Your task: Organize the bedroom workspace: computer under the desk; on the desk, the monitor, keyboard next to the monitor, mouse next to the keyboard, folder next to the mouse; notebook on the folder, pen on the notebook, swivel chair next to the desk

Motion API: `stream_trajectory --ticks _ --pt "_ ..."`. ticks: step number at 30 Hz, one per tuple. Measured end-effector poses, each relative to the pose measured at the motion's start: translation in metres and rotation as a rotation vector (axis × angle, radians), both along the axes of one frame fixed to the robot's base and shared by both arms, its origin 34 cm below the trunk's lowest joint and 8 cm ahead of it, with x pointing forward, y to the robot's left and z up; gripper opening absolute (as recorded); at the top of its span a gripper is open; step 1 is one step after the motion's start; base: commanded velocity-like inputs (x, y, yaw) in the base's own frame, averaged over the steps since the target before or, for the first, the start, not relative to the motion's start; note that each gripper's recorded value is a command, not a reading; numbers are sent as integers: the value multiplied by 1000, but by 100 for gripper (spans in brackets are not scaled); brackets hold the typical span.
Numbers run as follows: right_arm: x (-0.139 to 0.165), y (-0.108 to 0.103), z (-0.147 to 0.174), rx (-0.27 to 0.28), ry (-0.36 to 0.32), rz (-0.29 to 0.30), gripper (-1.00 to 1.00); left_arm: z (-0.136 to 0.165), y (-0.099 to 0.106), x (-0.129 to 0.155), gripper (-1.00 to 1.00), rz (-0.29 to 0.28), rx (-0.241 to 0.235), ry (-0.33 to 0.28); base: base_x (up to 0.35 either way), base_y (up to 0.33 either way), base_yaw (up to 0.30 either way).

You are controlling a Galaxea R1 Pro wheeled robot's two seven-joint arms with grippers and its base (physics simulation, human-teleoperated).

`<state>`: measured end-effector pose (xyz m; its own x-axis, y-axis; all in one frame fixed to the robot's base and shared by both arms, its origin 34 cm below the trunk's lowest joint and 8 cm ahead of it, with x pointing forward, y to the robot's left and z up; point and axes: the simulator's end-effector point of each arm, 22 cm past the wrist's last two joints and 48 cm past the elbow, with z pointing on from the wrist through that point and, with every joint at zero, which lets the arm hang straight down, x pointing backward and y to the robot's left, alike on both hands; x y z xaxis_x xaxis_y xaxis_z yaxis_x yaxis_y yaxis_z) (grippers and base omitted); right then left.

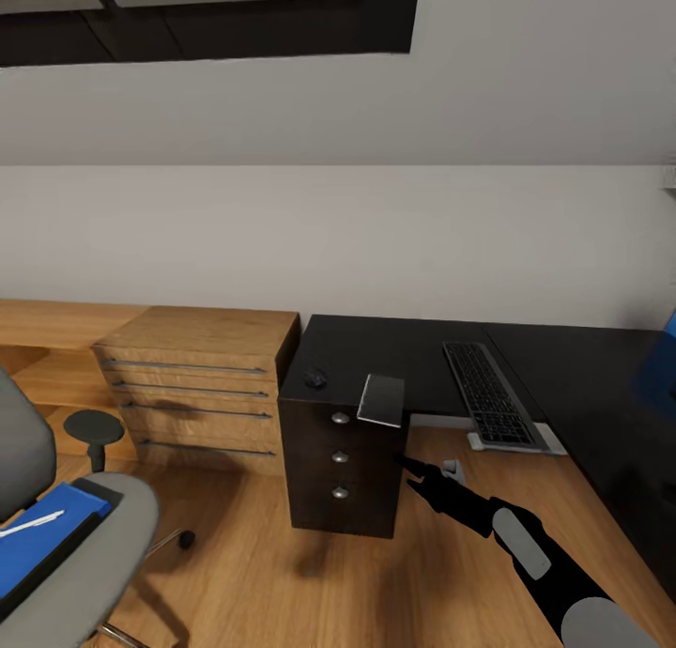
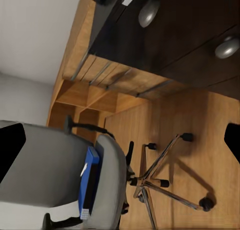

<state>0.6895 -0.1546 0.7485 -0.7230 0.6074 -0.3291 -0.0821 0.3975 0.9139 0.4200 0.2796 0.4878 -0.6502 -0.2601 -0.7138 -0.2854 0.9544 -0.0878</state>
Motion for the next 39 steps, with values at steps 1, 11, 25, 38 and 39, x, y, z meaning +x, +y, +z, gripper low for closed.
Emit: stream_trajectory --ticks 1,11,25,38,39 --pt "0 0 0 -1 0 0 100 0 0 0 100 0 0 0 -155 0 0" --pt "0 1 -1 -8 -1 0 100 0 -1 0 100 -1 -1 0 -50 0 0" --pt "-2 0 -28 -162 14 -62 100 18 -2 -1 100 -3 -4 8 -3 0 0" --pt "-67 -15 -133 -614 41 -63 100 35 -2 -5 100 0 -11 36 0 0 0" --pt "-74 -18 -139 -655 36 -62 100 36 -2 -6 100 0 -12 41 0 0 0"
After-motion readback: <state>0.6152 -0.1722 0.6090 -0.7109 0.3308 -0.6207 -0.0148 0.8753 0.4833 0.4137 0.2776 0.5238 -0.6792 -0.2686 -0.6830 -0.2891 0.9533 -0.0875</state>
